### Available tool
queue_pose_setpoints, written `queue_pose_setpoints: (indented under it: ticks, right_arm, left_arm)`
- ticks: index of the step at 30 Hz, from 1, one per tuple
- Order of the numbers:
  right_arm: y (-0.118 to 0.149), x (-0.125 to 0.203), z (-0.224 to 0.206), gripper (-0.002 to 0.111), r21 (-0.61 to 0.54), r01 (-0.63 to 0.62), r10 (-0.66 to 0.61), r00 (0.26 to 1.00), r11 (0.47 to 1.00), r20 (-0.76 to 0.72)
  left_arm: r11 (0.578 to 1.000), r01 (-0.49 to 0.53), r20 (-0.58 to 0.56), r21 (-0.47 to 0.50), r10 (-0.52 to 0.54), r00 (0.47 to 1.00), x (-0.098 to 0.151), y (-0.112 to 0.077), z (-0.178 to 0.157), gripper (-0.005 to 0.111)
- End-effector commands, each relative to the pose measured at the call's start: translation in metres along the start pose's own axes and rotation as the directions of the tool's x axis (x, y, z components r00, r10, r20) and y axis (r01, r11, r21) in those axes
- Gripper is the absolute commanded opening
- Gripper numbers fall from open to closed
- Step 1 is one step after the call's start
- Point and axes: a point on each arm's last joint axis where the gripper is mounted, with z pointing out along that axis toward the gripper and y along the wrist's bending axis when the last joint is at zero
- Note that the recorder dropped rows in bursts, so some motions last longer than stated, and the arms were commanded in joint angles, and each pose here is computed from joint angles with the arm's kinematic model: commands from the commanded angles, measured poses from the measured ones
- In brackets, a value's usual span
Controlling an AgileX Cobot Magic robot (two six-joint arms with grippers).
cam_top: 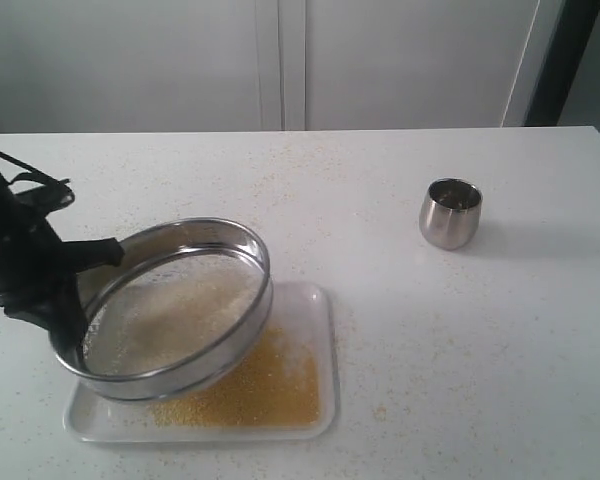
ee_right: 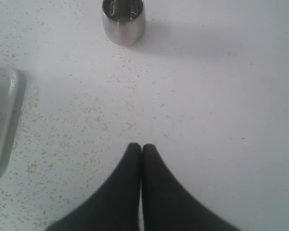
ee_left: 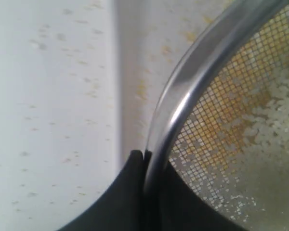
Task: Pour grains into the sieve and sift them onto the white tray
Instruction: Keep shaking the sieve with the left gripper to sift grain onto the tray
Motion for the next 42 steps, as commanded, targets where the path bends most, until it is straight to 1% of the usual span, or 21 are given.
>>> queue_pose_setpoints:
  ticks: [1, 3, 4, 5, 8, 10, 13, 15, 16, 19, 21, 24, 27, 28, 30, 32, 34, 36, 38, 40, 42]
  right_arm:
    - [-0.001, 0.0, -0.001, 0.0, 0.0, -0.007, 0.007, 1.0, 1.0, 0.015]
    - [-0.001, 0.0, -0.001, 0.0, 0.0, -0.007, 0.007, 1.0, 1.0, 0.015]
    - [-0.001, 0.0, -0.001, 0.0, 0.0, -0.007, 0.007, 1.0, 1.0, 0.015]
    - [-0.001, 0.0, -0.001, 0.0, 0.0, -0.007, 0.007, 1.0, 1.0, 0.015]
    - [-0.001, 0.0, -0.001, 0.0, 0.0, -0.007, 0.007, 1.0, 1.0, 0.015]
    - [-0.001, 0.0, -0.001, 0.0, 0.0, -0.007, 0.007, 1.0, 1.0, 0.015]
    - [-0.001, 0.0, -0.001, 0.0, 0.0, -0.007, 0.007, 1.0, 1.0, 0.015]
    - [-0.001, 0.0, -0.001, 0.0, 0.0, -0.007, 0.007, 1.0, 1.0, 0.015]
    - [-0.001, 0.0, -0.001, 0.0, 0.0, -0.007, 0.007, 1.0, 1.0, 0.015]
    - [-0.001, 0.0, -0.001, 0.0, 0.0, -0.007, 0.007, 1.0, 1.0, 0.017]
    - [-0.001, 0.0, -0.001, 0.0, 0.0, -0.007, 0.007, 1.0, 1.0, 0.017]
    - [-0.001, 0.0, -0.001, 0.0, 0.0, -0.007, 0.007, 1.0, 1.0, 0.017]
    - [-0.001, 0.0, -0.001, 0.0, 0.0, -0.007, 0.007, 1.0, 1.0, 0.019]
    - [-0.001, 0.0, -0.001, 0.0, 0.0, -0.007, 0.007, 1.0, 1.0, 0.019]
    - [-0.001, 0.0, -0.001, 0.0, 0.0, -0.007, 0.007, 1.0, 1.0, 0.019]
    - [-0.001, 0.0, -0.001, 0.0, 0.0, -0.007, 0.007, 1.0, 1.0, 0.019]
    - [-0.001, 0.0, -0.001, 0.0, 0.0, -0.007, 0.007, 1.0, 1.0, 0.019]
    - [-0.001, 0.0, -0.001, 0.0, 0.0, -0.007, 0.007, 1.0, 1.0, 0.019]
    - [-0.001, 0.0, -0.001, 0.0, 0.0, -0.007, 0.007, 1.0, 1.0, 0.019]
    - [-0.001, 0.0, -0.001, 0.0, 0.0, -0.007, 0.007, 1.0, 1.0, 0.019]
    - [-0.001, 0.0, -0.001, 0.0, 0.0, -0.007, 0.007, 1.0, 1.0, 0.019]
  left_arm:
    - [0.993, -0.03, -0.011, 0.114, 0.031, 0.999, 0.007, -0.024, -0.002, 0.0]
    - [0.982, -0.157, -0.011, 0.101, 0.158, 0.987, 0.012, -0.035, 0.001, 0.0]
    - [0.976, -0.21, -0.015, 0.051, 0.211, 0.977, 0.013, -0.032, 0.002, 0.0]
    - [0.981, -0.191, -0.023, -0.017, 0.191, 0.981, 0.011, -0.024, 0.002, 0.0]
    - [0.988, 0.065, -0.007, -0.14, -0.067, 0.998, 0.007, 0.0, -0.003, 0.0]
    - [0.993, 0.076, 0.007, -0.087, -0.076, 0.997, 0.005, -0.003, -0.003, 0.0]
    - [0.997, -0.062, 0.017, 0.045, 0.062, 0.998, 0.009, -0.031, 0.002, 0.0]
    - [0.982, -0.186, 0.034, 0.023, 0.186, 0.982, 0.01, -0.037, 0.004, 0.0]
    - [0.981, -0.191, 0.033, -0.018, 0.191, 0.981, 0.01, -0.034, 0.005, 0.0]
    - [0.986, -0.021, 0.037, -0.166, 0.027, 0.999, 0.007, -0.014, 0.001, 0.0]
    - [0.99, 0.068, 0.048, -0.125, -0.062, 0.997, 0.007, -0.017, 0.002, 0.0]
    - [0.996, -0.092, 0.071, -0.007, 0.092, 0.993, 0.01, -0.044, 0.008, 0.0]
    - [0.979, -0.195, 0.066, -0.058, 0.199, 0.978, 0.011, -0.044, 0.009, 0.0]
    - [0.978, -0.181, 0.056, -0.102, 0.188, 0.981, 0.01, -0.037, 0.007, 0.0]
    - [0.982, -0.056, 0.045, -0.179, 0.065, 0.997, 0.008, -0.019, 0.003, 0.0]
    - [0.983, 0.087, 0.059, -0.16, -0.078, 0.995, 0.007, -0.015, 0.002, 0.0]
    - [0.995, 0.051, 0.066, -0.085, -0.046, 0.997, 0.007, -0.028, 0.004, 0.0]
    - [0.995, -0.1, 0.083, -0.007, 0.1, 0.991, 0.011, -0.049, 0.009, 0.0]
    - [0.967, -0.251, 0.09, -0.051, 0.254, 0.963, 0.013, -0.055, 0.011, 0.0]
    - [0.964, -0.228, 0.071, -0.137, 0.24, 0.968, 0.012, -0.043, 0.01, 0.0]
    - [0.974, -0.065, 0.072, -0.215, 0.083, 0.994, 0.008, -0.025, 0.005, 0.0]
